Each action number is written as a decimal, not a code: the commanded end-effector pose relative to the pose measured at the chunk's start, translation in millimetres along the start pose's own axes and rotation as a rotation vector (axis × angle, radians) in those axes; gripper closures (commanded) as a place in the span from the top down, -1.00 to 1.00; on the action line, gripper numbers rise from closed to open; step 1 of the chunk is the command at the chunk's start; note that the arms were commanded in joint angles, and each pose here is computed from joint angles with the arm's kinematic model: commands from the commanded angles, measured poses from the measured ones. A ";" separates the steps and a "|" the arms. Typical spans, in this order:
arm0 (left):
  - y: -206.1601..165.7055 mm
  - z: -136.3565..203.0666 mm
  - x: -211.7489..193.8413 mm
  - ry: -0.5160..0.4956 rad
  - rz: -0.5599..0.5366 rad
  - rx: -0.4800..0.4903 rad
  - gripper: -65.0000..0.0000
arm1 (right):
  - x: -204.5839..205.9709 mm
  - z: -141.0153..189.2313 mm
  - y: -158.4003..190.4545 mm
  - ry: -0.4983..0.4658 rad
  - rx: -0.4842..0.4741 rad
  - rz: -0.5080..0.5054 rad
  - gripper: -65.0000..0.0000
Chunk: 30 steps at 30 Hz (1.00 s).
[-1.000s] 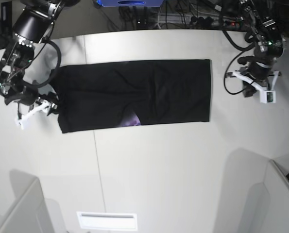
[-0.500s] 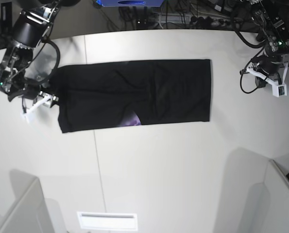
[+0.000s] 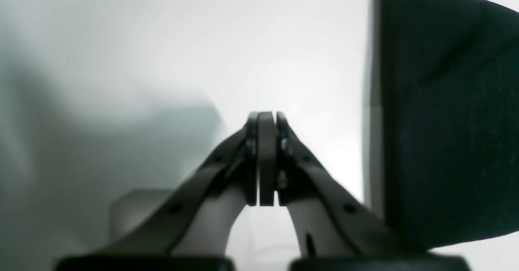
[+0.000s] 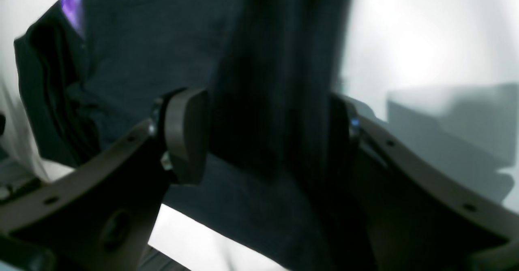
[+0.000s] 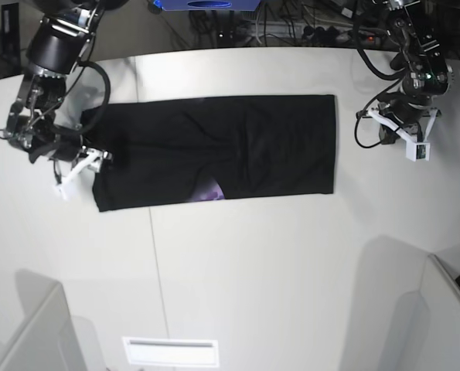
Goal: Fold the T-shirt properly
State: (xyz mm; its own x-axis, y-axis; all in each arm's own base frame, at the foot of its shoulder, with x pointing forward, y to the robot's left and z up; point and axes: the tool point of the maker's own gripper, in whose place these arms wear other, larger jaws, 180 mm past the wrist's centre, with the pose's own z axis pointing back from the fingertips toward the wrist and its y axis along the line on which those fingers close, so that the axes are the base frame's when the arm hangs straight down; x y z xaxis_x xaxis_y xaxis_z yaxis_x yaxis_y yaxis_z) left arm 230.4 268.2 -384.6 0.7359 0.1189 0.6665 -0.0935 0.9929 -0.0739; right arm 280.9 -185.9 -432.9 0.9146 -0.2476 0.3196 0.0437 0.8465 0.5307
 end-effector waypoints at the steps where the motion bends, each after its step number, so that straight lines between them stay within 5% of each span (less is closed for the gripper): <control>1: 0.0 0.6 14.1 -0.045 -0.007 -0.003 -1.00 | -6.5 1.7 -5.6 0.038 -0.027 0.007 0.19; 8: 7.0 -19.9 -12.0 0.031 0.058 -0.009 -1.00 | -8.0 -1.5 -3.3 0.026 -0.020 -0.001 0.14; 15: -35.1 -43.3 -35.5 0.047 0.027 -0.119 -1.00 | 2.2 -2.5 -2.7 -0.025 -0.022 0.003 -1.00; 22: -71.4 -50.4 -46.4 0.087 -0.004 -0.181 -1.00 | 22.6 9.1 2.7 -0.070 -0.048 0.057 -1.00; 30: -119.6 -63.5 -26.4 0.063 0.001 -0.239 -1.00 | 46.8 23.6 38.8 -0.104 -0.164 0.336 -1.00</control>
State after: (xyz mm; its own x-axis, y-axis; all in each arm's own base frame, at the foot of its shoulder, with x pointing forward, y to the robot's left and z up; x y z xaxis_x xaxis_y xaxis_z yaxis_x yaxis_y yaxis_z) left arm 270.7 147.2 -434.8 0.7509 0.1280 0.6479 0.0657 0.9617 -0.2661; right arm 304.4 -171.0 -392.7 0.8719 0.0138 0.4895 -0.1656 0.9490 0.2683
